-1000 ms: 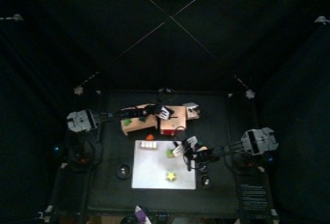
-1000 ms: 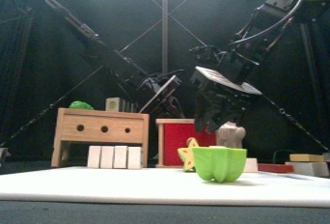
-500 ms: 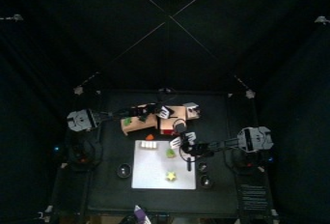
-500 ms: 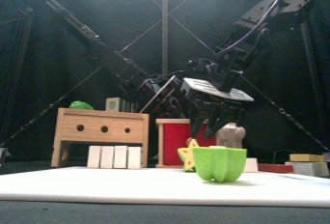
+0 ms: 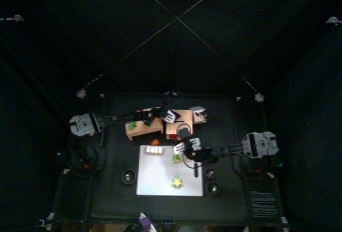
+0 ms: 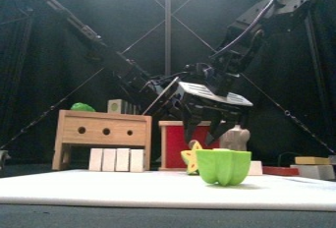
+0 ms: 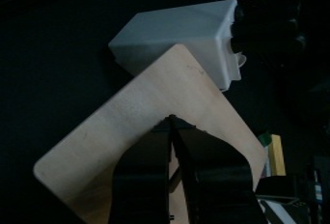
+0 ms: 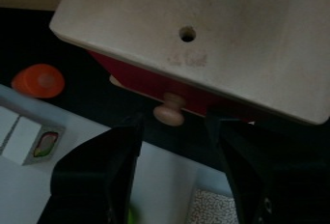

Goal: Grab drawer handle

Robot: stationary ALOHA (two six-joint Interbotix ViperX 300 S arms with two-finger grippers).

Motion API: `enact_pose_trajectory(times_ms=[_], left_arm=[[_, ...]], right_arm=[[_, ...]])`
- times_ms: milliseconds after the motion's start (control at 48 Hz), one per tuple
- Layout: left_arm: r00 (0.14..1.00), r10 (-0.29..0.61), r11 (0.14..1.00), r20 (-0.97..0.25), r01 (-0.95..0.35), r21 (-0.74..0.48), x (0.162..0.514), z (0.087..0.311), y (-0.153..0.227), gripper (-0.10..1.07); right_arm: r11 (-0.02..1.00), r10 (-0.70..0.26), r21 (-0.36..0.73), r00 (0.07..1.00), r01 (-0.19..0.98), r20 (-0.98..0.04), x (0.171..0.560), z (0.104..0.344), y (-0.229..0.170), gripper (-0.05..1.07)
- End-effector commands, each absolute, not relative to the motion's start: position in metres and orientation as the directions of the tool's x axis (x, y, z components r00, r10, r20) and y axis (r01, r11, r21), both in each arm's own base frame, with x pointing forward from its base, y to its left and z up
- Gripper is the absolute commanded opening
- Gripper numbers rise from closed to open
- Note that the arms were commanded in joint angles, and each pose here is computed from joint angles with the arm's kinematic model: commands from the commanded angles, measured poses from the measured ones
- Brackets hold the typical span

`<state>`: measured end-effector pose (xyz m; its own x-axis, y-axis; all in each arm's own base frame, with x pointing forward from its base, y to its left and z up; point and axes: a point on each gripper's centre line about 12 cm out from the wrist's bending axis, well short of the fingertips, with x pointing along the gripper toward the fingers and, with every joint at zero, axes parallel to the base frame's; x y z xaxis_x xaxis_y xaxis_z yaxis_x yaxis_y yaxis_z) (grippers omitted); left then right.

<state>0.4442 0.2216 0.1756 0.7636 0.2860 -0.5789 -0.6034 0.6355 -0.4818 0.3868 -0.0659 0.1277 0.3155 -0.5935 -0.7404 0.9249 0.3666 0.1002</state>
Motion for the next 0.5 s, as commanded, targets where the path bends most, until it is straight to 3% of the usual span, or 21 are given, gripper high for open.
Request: enact_pose_trajectory(times_ms=[0,292,479], left_arm=[[0.770,0.296,0.638,-0.565,-0.599,-0.483,0.4445,0.1829,0.2260,0.44],[0.769,0.295,0.639,-0.566,-0.600,-0.482,0.4442,0.1823,0.2258,0.44],[0.771,0.293,0.639,-0.566,-0.598,-0.483,0.4449,0.1828,0.2251,0.44]], right_arm=[[0.357,-0.596,0.137,0.338,0.924,-0.728,0.3937,0.1394,-0.0694,0.89],[0.309,-0.599,0.139,0.306,0.941,-0.740,0.3989,0.1370,-0.0731,0.87],[0.291,-0.604,0.141,0.296,0.946,-0.740,0.4001,0.1394,-0.0737,0.69]])
